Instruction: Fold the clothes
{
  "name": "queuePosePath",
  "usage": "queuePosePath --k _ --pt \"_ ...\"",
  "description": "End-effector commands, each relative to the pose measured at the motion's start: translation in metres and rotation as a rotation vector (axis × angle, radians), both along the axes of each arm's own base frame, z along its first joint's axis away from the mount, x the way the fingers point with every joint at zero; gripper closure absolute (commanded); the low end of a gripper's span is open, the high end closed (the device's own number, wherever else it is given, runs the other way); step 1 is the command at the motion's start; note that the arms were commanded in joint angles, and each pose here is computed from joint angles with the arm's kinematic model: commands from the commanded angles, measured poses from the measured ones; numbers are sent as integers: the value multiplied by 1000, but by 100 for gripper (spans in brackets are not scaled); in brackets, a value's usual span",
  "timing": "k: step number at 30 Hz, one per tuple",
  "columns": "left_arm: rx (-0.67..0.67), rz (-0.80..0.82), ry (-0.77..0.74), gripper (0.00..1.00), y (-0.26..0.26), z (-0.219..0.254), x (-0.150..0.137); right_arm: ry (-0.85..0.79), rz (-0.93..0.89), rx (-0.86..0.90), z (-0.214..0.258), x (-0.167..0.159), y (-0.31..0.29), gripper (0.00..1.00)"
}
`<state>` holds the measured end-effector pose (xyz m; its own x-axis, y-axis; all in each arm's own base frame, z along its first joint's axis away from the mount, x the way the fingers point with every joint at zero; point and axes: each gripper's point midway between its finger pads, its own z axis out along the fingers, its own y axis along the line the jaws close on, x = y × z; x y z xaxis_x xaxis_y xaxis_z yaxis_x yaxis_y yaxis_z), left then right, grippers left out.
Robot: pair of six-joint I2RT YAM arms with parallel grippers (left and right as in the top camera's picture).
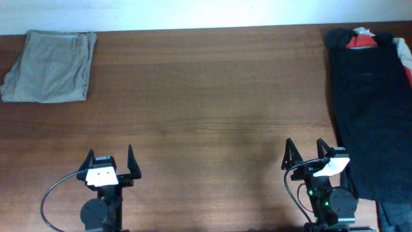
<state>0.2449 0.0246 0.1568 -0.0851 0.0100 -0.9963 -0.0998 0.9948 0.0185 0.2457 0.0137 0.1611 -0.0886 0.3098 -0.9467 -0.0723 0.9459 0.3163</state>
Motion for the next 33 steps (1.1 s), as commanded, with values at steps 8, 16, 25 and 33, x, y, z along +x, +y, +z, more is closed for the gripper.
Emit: queuePosePath --k 8,16,25,33 --pt "-2 8 -2 1 1 -1 0 6 0 5 -3 0 0 1" --pt "-2 8 -2 1 1 -1 0 17 48 118 -2 -1 10 1" --pt "-2 8 -2 1 1 -1 0 86 408 342 4 -22 70 1" --pt "-2 8 -2 1 1 -1 0 -197 253 203 84 -18 41 1"
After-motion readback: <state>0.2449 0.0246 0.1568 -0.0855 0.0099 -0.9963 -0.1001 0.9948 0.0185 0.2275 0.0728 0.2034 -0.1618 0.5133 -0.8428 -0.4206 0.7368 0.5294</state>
